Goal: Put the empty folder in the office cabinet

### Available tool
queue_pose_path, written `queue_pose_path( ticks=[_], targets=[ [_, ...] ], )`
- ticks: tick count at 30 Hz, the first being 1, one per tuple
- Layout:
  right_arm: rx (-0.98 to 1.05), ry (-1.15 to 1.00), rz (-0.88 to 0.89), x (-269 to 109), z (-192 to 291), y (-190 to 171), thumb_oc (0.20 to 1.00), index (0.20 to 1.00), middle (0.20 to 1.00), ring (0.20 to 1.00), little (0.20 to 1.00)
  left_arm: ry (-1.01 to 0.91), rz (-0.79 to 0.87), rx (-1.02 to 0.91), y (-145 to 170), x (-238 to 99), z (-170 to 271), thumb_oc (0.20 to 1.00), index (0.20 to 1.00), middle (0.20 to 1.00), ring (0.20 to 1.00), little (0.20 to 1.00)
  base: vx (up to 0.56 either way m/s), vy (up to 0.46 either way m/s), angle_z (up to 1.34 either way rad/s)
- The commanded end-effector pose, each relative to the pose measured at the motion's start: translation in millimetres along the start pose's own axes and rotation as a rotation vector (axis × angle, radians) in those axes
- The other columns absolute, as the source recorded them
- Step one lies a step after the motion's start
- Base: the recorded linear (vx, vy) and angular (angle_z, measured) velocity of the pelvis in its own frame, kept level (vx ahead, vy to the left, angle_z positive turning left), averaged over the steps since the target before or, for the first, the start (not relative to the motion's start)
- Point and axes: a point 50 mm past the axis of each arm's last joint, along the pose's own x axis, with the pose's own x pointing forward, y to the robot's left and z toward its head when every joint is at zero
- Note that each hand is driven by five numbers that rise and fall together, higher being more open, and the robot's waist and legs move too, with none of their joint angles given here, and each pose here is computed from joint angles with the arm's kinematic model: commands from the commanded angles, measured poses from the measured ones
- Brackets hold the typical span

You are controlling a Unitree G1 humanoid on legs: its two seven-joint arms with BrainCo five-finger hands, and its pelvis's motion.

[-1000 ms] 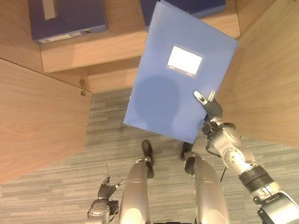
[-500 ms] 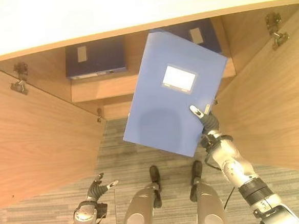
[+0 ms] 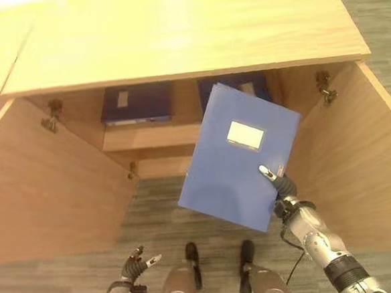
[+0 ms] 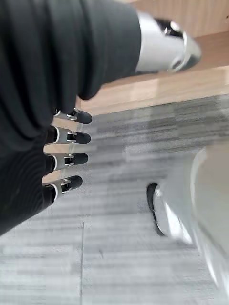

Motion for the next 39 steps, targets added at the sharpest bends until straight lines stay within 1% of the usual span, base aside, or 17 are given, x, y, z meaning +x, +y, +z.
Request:
queue_pose_path(
  ticks=[1,3,5,8,11,12,13,14,18,19,23,28,33,34,35,36,39],
  targets=[
    [-0.007,-0.148,0.074,-0.8,28.6,10.9,0.2,0.2,0.2,0.2,0.2,0.058,0.021,0.025,11.1,-9.4,-20.2,1.0,1.0,1.0,1.0,1.0,0.18,0.119,0.41],
    [-0.019,-0.147,0.046,-3.4,29.0,3.3,0.2,0.2,0.2,0.2,0.2,0.099,0.008,0.041,7.1,-13.1,-32.4,1.0,1.0,1.0,1.0,1.0,0.23,0.188,0.41],
    [-0.008,-0.151,0.034,-6.2,28.0,1.6,0.2,0.2,0.2,0.2,0.2,0.086,-0.001,0.073,5.4,-12.6,-29.8,1.0,1.0,1.0,1.0,1.0,0.09,0.222,-0.02],
    [0.009,-0.184,0.048,-2.6,33.7,8.9,0.2,0.2,0.2,0.2,0.2,0.061,0.009,0.086,5.9,-10.0,-24.0,1.0,1.0,1.0,1.0,1.0,0.05,0.218,-0.37],
    [0.039,-0.232,0.068,9.9,44.6,25.2,0.2,0.2,0.2,0.2,0.2,0.042,0.042,0.069,8.1,-3.6,-15.2,1.0,1.0,1.0,1.0,1.0,-0.04,0.128,-0.47],
    [0.039,-0.233,0.068,10.1,44.8,25.3,0.2,0.2,0.2,0.2,0.2,0.041,0.042,0.069,8.1,-3.4,-14.9,1.0,1.0,1.0,1.0,1.0,-0.08,0.141,-0.15],
    [0.057,-0.277,0.11,17.7,55.4,43.4,0.2,0.2,0.2,0.2,0.2,0.028,0.059,0.061,8.6,-0.5,-9.9,1.0,1.0,1.0,1.0,1.0,-0.06,0.101,-0.03],
    [0.057,-0.277,0.11,17.8,55.5,43.5,0.2,0.2,0.2,0.2,0.2,0.028,0.059,0.061,8.7,-0.4,-9.8,1.0,1.0,1.0,1.0,1.0,-0.08,0.112,-0.13],
    [0.071,-0.338,0.164,20.9,70.6,62.2,0.2,0.2,0.2,0.2,0.2,-0.009,0.051,0.075,7.1,2.0,0.4,1.0,1.0,1.0,1.0,1.0,-0.04,0.018,-0.12],
    [0.077,-0.388,0.195,21.0,82.7,72.8,0.2,0.2,0.2,0.2,0.2,-0.039,0.045,0.084,5.2,3.3,8.2,1.0,1.0,1.0,1.0,1.0,-0.04,-0.004,-0.02],
    [0.116,-0.432,0.223,22.0,94.5,83.9,0.2,0.2,0.2,0.2,0.2,-0.07,0.034,0.102,4.1,3.6,16.2,1.0,1.0,1.0,1.0,1.0,-0.02,-0.014,-0.06],
    [0.239,-0.549,0.302,19.6,128.3,108.1,0.2,0.2,0.2,0.2,0.2,-0.118,0.055,0.13,11.2,1.4,28.8,1.0,1.0,1.0,1.0,1.0,-0.02,-0.02,-0.04],
    [0.339,-0.686,0.307,16.7,169.0,114.0,0.2,0.2,0.2,0.2,0.2,-0.105,0.076,0.144,20.6,-4.9,22.9,1.0,1.0,1.0,1.0,1.0,-0.01,-0.027,-0.02],
    [0.407,-0.745,0.324,13.2,183.9,121.4,0.2,0.2,0.2,0.2,0.2,-0.075,0.099,0.144,21.0,-3.6,17.4,1.0,1.0,1.0,1.0,1.0,0.0,-0.037,-0.02],
    [0.407,-0.746,0.324,13.1,184.1,121.5,0.2,0.2,0.2,0.2,0.2,-0.076,0.1,0.144,20.9,-3.3,17.6,1.0,1.0,1.0,1.0,1.0,0.0,-0.072,0.04],
    [0.463,-0.812,0.297,11.8,208.7,121.5,0.2,0.2,0.2,0.2,0.2,0.02,0.146,0.186,20.4,0.4,-3.0,1.0,1.0,1.0,1.0,1.0,0.01,-0.064,0.1],
    [0.493,-0.906,0.253,9.3,242.7,114.7,0.2,0.2,0.2,0.2,0.2,0.085,0.195,0.147,27.1,2.1,-14.2,1.0,1.0,1.0,1.0,1.0,0.02,-0.062,0.05]
  ],
)
